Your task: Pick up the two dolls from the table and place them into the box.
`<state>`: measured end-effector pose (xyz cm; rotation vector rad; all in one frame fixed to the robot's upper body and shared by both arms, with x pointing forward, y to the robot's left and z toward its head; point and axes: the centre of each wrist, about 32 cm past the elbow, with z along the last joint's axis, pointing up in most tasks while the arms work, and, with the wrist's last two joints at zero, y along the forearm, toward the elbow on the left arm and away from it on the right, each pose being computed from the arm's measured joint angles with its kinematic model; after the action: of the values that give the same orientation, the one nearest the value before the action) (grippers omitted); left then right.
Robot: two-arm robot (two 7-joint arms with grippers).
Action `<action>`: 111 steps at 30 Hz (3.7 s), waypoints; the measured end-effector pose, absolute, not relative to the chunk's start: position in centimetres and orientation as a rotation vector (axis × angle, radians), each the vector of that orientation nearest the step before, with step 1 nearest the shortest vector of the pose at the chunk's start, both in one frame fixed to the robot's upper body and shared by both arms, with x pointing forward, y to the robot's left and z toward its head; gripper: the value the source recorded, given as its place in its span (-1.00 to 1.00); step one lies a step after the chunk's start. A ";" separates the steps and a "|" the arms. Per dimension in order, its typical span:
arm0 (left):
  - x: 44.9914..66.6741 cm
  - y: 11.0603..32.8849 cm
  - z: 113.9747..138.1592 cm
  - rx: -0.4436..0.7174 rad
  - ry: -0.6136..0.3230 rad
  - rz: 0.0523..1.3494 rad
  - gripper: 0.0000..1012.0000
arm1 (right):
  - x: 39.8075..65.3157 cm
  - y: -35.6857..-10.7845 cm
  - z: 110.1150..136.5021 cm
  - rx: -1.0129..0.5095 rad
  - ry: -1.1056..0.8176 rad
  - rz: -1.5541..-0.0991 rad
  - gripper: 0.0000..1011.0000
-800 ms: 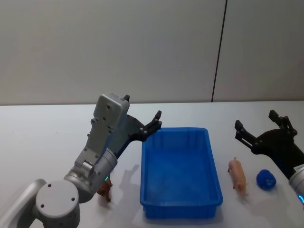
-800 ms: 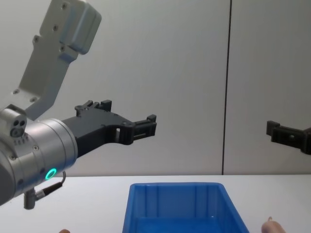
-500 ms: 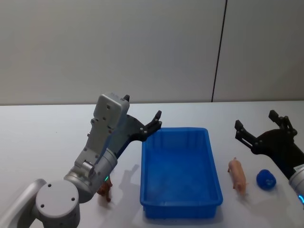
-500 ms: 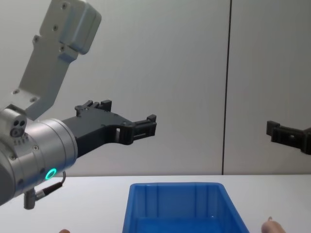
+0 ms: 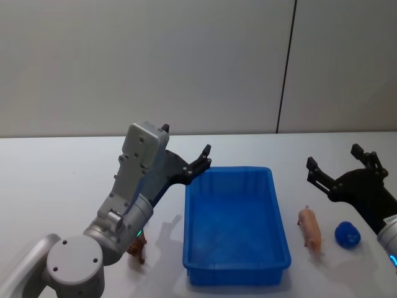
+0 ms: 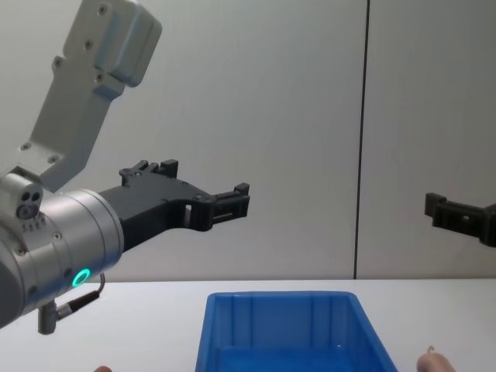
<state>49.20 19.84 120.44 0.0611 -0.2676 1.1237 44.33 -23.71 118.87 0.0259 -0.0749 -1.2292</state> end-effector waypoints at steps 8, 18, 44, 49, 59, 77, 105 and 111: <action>49.2 19.8 120.4 0.061 -0.268 1.124 0.98 | 44.5 -24.1 118.9 0.021 -0.072 -1.217 0.98; 49.2 19.8 120.4 0.061 -0.268 1.124 0.98 | 44.2 -25.0 118.5 -0.017 -0.049 -1.202 0.98; 49.2 19.8 120.4 0.061 -0.268 1.124 0.98 | 39.5 -26.6 114.2 -0.236 0.052 -1.226 0.98; 49.2 19.8 120.4 0.061 -0.268 1.124 0.98 | 39.5 -26.7 113.7 -0.275 0.084 -1.236 0.98; 49.2 19.8 120.4 0.061 -0.268 1.124 0.98 | 40.1 -26.9 112.9 -0.315 0.127 -1.278 0.98; 49.2 19.8 120.4 0.061 -0.268 1.124 0.98 | 41.4 -27.1 111.6 -0.328 0.175 -1.331 0.98; 49.2 19.8 120.4 0.061 -0.268 1.124 0.98 | 44.1 -26.2 109.6 -0.325 0.200 -1.361 0.98; 49.2 19.8 120.4 0.061 -0.268 1.124 0.98 | 44.6 -26.2 109.3 -0.326 0.210 -1.376 0.97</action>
<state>49.20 19.84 120.44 0.0612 -0.2676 1.1238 44.63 -26.21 109.35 -0.3261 0.2102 -1.3759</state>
